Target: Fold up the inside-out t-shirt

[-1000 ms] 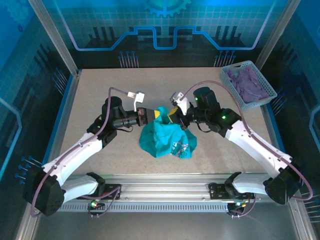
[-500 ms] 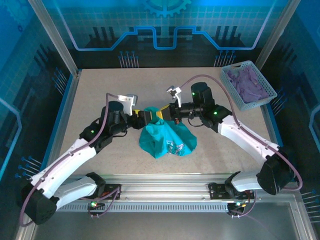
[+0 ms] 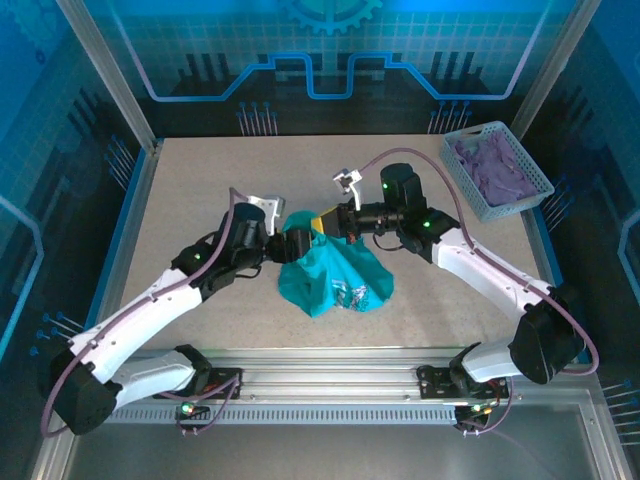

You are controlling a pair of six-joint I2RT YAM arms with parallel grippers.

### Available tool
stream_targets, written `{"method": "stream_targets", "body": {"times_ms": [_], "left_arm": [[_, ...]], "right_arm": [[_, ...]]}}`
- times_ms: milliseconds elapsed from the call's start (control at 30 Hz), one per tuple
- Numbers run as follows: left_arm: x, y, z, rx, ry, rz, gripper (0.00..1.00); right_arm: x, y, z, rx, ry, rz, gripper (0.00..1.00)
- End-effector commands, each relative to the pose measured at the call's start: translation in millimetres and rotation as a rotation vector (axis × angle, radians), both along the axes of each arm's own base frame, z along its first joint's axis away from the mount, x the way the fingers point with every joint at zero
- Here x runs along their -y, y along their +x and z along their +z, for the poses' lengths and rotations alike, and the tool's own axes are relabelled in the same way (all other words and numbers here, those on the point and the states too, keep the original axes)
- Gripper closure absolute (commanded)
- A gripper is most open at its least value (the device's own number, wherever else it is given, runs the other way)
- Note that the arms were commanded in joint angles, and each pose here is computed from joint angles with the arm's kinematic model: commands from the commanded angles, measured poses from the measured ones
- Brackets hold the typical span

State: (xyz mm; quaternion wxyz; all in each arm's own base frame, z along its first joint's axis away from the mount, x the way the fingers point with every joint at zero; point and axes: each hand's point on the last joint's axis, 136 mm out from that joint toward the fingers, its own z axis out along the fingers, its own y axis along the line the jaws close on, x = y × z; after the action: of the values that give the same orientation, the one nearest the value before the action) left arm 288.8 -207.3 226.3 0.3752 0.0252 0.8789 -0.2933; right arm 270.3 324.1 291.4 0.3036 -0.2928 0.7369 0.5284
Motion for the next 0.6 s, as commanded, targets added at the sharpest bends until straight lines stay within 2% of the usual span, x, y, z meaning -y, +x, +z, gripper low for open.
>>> {"method": "stream_targets", "body": {"times_ms": [0,67,200,300,433,467,567], "left_arm": [[14,4,11,-0.065,-0.229,-0.034,0.32],[17,7,9,-0.093,-0.276,-0.048,0.37],[35,4,15,-0.127,-0.428,-0.139,0.58],[43,-1,29,-0.109,-0.525,-0.216,0.76],[49,-12,52,-0.040,-0.591,-0.335,0.97],[51,-16,63,-0.007,-0.619,-0.381,1.00],[53,-36,100,0.118,-0.704,-0.518,1.00]], "right_arm": [[7,-4,5,0.048,0.011,0.003,1.00],[8,-6,5,0.060,0.009,0.000,1.00],[13,-5,5,0.081,0.004,-0.021,1.00],[22,-1,6,0.091,0.015,-0.053,1.00],[35,0,14,0.143,0.039,-0.099,1.00],[39,1,15,0.157,0.034,-0.119,1.00],[55,6,10,0.168,-0.021,-0.191,0.99]]}}
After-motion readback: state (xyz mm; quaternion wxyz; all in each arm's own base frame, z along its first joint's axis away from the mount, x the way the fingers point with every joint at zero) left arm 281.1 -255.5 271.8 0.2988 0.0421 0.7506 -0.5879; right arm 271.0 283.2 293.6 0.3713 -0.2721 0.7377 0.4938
